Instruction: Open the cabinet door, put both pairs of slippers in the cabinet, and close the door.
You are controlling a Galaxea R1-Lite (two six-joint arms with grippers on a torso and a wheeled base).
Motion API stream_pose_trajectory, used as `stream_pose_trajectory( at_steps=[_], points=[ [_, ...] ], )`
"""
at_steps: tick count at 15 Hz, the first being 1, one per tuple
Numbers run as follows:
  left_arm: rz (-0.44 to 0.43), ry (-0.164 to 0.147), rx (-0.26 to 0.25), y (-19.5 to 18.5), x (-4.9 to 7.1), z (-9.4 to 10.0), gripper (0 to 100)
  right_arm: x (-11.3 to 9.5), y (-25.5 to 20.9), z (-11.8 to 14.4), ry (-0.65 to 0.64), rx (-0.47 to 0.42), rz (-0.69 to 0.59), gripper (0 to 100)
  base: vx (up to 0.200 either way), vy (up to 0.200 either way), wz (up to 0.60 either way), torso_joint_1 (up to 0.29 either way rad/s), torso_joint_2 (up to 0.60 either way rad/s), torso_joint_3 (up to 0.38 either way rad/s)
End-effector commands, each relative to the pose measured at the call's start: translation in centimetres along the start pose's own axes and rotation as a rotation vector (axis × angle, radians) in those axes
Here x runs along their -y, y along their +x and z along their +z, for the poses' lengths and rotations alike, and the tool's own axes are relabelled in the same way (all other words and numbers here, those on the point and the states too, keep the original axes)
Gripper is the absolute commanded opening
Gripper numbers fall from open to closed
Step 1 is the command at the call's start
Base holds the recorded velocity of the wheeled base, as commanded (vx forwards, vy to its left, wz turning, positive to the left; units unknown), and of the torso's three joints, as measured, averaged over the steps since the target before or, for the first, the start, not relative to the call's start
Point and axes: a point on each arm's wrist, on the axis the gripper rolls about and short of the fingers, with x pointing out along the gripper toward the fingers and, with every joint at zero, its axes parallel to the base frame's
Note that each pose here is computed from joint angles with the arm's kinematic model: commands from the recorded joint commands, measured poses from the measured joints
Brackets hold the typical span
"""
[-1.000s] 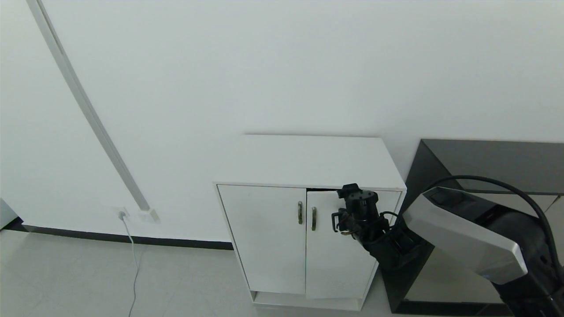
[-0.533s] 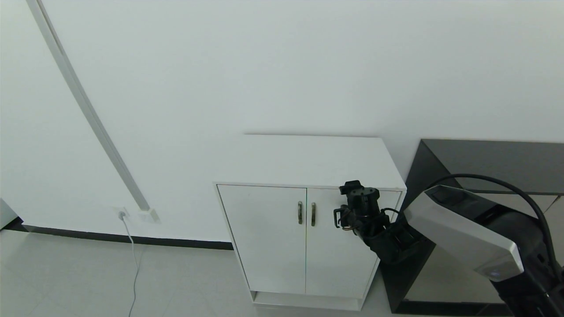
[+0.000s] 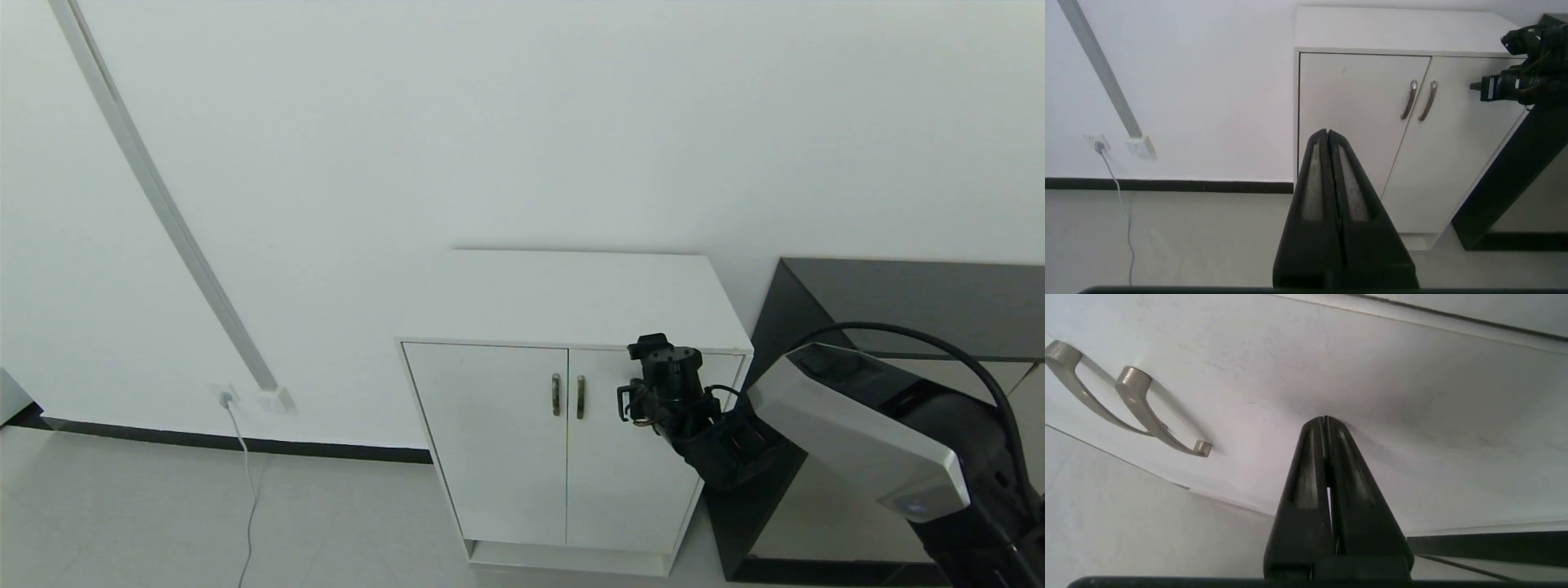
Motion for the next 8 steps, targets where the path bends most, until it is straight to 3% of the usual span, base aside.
stream_pose_trajectory(
  at_steps=[1, 8],
  points=[
    [0.000, 0.000, -0.001, 0.0, 0.0, 0.0, 0, 0.1, 0.1, 0.2, 0.004, 0.008, -0.001, 0, 0.000, 0.000, 0.00, 0.000, 0.00, 0.000],
    [0.000, 0.000, -0.001, 0.0, 0.0, 0.0, 0, -0.6, -1.0, 0.8, 0.004, 0.024, 0.016, 0, 0.000, 0.000, 0.00, 0.000, 0.00, 0.000]
  ],
)
